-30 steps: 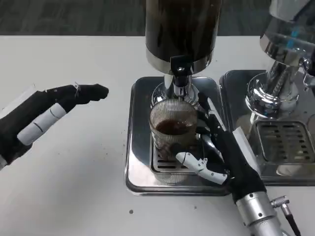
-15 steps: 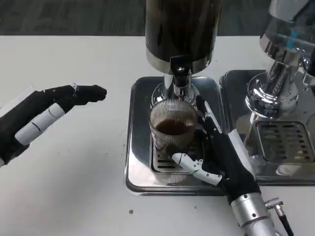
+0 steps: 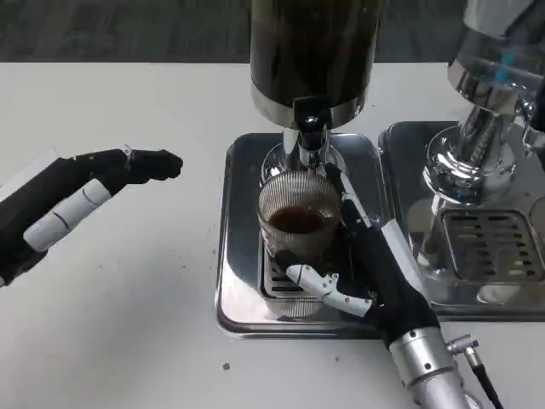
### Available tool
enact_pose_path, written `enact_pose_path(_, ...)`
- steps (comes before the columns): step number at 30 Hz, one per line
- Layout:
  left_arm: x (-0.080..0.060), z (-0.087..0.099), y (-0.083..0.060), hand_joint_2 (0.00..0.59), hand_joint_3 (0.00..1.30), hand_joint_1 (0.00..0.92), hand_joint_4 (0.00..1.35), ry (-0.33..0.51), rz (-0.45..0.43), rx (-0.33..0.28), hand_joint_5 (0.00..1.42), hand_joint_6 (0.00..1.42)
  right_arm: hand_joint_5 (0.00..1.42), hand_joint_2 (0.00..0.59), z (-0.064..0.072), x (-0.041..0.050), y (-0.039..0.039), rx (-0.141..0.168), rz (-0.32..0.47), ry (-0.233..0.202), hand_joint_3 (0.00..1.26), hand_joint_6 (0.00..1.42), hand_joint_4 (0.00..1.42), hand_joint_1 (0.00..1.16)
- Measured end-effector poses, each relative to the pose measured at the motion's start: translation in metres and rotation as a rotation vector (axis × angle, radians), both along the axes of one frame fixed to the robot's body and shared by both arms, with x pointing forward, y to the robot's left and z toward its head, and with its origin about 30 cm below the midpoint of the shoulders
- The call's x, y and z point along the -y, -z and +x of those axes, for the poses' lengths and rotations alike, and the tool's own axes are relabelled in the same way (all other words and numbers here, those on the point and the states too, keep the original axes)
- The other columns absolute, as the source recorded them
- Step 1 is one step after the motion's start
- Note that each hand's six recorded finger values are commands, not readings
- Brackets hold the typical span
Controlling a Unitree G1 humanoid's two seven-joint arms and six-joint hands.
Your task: Grasp the cup under the faucet to collect the drink, then remove the cup.
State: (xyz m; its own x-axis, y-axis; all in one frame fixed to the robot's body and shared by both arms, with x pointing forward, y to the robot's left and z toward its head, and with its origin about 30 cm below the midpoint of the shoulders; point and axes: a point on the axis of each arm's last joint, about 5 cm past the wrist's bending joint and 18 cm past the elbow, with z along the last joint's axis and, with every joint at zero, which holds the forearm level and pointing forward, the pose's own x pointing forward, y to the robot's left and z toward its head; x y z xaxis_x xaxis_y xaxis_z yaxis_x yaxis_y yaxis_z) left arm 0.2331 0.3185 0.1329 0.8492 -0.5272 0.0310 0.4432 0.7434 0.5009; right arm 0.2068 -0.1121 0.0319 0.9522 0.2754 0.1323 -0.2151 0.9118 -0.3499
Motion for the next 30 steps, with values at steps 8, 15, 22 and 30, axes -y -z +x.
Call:
enact_pose_path(8, -0.0014, -0.0003, -0.0012, 0.156, 0.36, 0.000, 0.29, -0.002, 0.007, 0.000, 0.22, 0.17, 0.12, 0.213, 0.0018, -0.0032, -0.0003, -0.003, -0.028, 0.006, 0.00, 0.22, 0.02, 0.68)
enact_pose_path(15, -0.0024, -0.0005, -0.0021, 0.157, 0.36, 0.000, 0.29, -0.003, 0.013, 0.000, 0.22, 0.17, 0.19, 0.213, 0.0044, -0.0050, -0.0015, -0.005, -0.038, 0.012, 0.00, 0.29, 0.10, 0.68)
enact_pose_path(22, -0.0025, -0.0005, -0.0022, 0.158, 0.36, 0.000, 0.30, -0.003, 0.014, -0.001, 0.22, 0.19, 0.23, 0.208, 0.0059, -0.0066, -0.0020, 0.001, -0.042, 0.019, 0.11, 0.36, 0.17, 0.68)
enact_pose_path(30, -0.0027, -0.0006, -0.0021, 0.151, 0.36, 0.000, 0.30, -0.004, 0.015, -0.002, 0.23, 0.22, 0.30, 0.216, 0.0042, -0.0102, -0.0008, 0.024, -0.068, 0.019, 0.21, 0.45, 0.26, 0.70)
